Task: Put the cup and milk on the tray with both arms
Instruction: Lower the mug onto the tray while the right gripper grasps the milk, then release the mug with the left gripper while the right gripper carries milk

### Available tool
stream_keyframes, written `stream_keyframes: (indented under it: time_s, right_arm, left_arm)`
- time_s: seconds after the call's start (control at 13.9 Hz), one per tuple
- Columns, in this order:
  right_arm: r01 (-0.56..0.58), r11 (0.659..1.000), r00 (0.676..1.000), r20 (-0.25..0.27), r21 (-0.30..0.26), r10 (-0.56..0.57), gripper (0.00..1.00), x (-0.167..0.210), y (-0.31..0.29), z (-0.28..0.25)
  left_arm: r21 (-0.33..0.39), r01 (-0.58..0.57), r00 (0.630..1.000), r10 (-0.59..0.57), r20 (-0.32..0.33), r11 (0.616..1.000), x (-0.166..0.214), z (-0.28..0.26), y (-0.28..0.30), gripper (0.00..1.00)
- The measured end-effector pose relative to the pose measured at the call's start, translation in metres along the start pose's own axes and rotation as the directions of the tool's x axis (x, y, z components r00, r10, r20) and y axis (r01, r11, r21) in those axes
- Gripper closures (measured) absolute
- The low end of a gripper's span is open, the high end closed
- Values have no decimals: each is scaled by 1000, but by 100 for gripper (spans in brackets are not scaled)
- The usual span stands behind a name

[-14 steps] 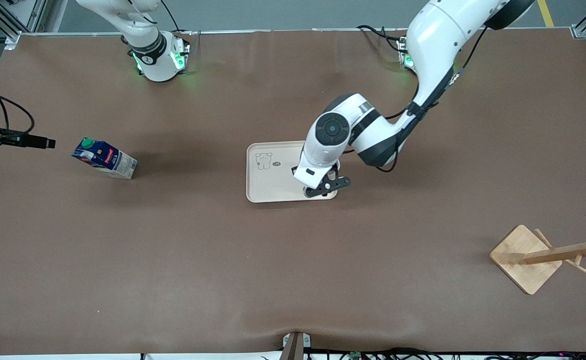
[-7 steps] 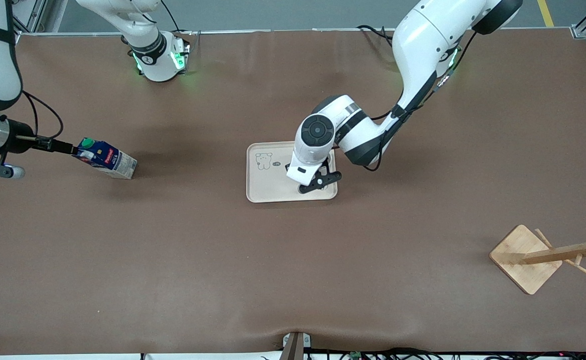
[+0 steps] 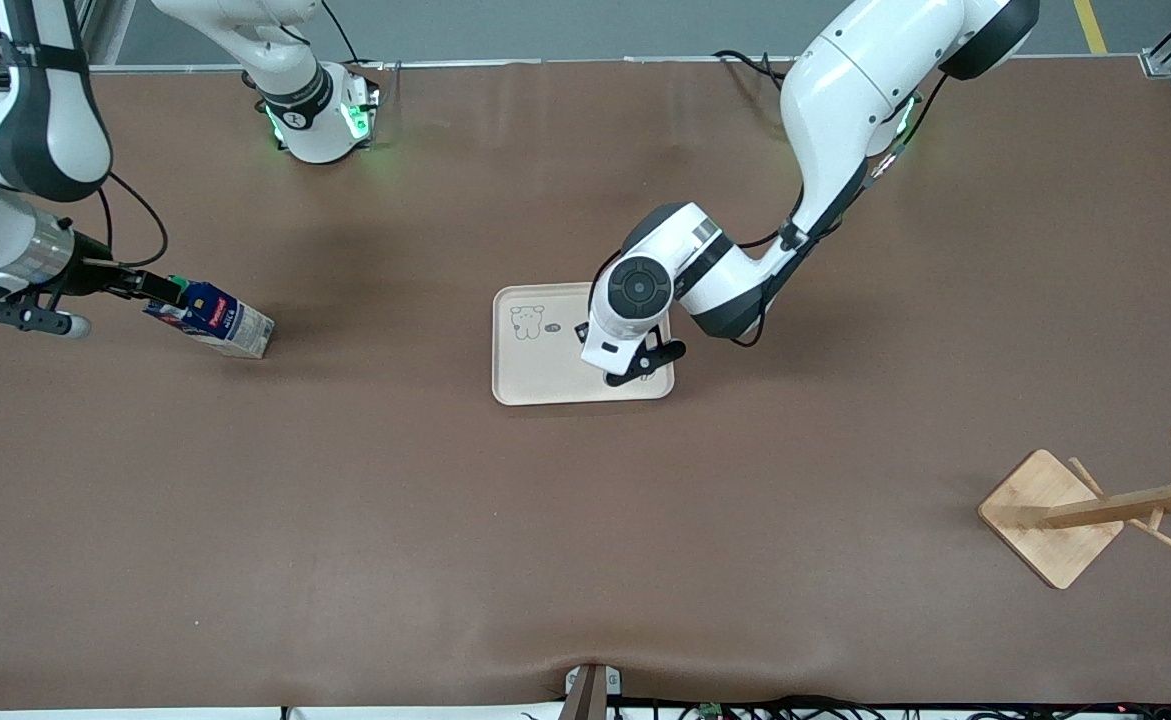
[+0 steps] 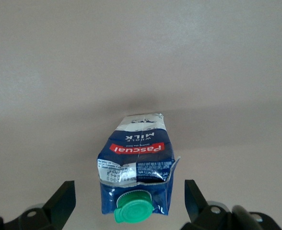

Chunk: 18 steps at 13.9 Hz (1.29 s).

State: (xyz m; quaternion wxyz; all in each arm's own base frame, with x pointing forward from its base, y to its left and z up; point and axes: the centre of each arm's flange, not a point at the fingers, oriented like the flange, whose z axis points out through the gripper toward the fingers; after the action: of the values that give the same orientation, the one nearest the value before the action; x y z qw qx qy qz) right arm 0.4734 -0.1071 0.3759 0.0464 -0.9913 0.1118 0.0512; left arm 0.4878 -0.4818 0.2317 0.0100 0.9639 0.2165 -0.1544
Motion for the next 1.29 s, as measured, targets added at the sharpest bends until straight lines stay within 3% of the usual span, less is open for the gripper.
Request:
stream_keyframes:
  time_s: [0.14,0.22,0.57,0.72,0.86,1.08,1.29]
  right_arm:
    - [-1,1000,1000,-12,0,1,0,-5,1,7]
    - [-2,1000,1000,-23,-1,2,0,-6,1,13]
    - [-9,1000,996,-86,-9,8,4,-17,5,47]
    - [-9,1000,996,-91,-8,8,26,-19,5,47]
    - [-8,1000,997,-70,-6,7,29,-22,4,46]
    - [21,1000,1000,18,1,-21,35,-23,-10,29]
    - [28,1000,996,82,-3,-28,35,-14,-61,-24]
  left_arm:
    - [3,5,1000,-5,10,1000,0,1,0,91]
    - [7,6,1000,-6,13,1000,0,2,-1,85]
    - [18,12,1000,-13,19,1000,5,-4,-1,36]
    - [28,26,999,-27,22,999,16,-36,0,16]
    - [25,52,998,-53,16,998,32,-85,-6,0]
    - [-65,93,995,-96,-37,994,68,-178,-36,0]
    - [-122,46,989,-63,-136,991,95,-267,-91,0]
